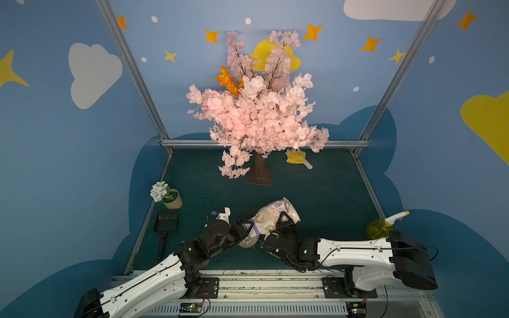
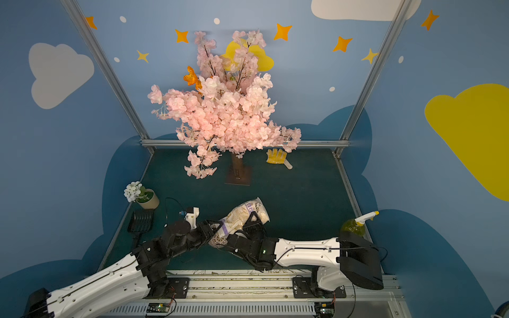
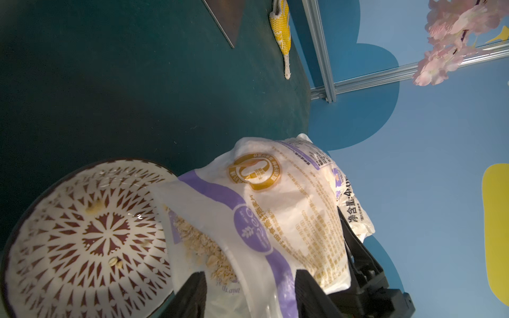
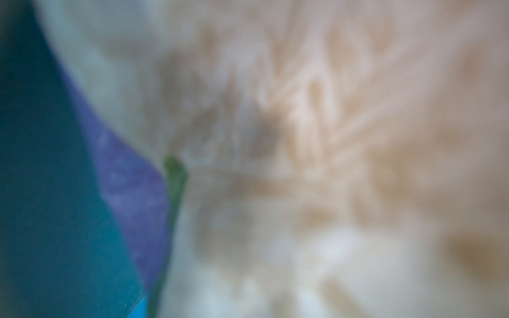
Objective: Pour the oats into the breakfast bowl
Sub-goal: Pour the oats into the bowl.
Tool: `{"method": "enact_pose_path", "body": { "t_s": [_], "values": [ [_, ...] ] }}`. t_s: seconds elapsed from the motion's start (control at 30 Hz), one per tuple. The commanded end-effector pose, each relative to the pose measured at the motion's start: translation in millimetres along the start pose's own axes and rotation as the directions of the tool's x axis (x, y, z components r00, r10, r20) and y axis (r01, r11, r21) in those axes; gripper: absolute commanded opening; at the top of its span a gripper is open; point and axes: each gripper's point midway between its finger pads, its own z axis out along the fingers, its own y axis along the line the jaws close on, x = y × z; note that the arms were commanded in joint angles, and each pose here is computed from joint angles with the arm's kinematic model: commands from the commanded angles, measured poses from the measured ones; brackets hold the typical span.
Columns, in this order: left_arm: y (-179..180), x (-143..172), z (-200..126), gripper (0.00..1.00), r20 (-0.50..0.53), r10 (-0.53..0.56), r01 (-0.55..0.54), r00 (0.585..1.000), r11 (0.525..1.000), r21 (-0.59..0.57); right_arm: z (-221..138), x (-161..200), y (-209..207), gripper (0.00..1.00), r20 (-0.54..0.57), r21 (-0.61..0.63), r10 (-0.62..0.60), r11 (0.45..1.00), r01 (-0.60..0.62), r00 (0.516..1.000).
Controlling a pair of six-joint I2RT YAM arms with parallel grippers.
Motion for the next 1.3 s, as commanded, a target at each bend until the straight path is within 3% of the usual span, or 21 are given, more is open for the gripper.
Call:
{"method": "enact_pose_path", "body": {
  "t_s": [0.0,0.93,1.27],
  "values": [
    [2,-3,2,0.51,0.019,0.0,0.0,1.0,1.0,0.002,-6,14,-37,0.0,-0.078,0.127,0.143,0.983,-0.132,0.987],
    [18,0,12,0.09,0.016,-0.01,0.011,1.0,0.999,-0.039,-5,4,-35,0.0,-0.1,0.168,0.04,0.986,-0.023,0.994],
    [26,0,14,0.03,0.023,-0.015,0.017,1.0,0.998,-0.059,-9,3,-44,0.0,-0.091,0.192,0.041,0.981,-0.023,0.995]
  ]
}}
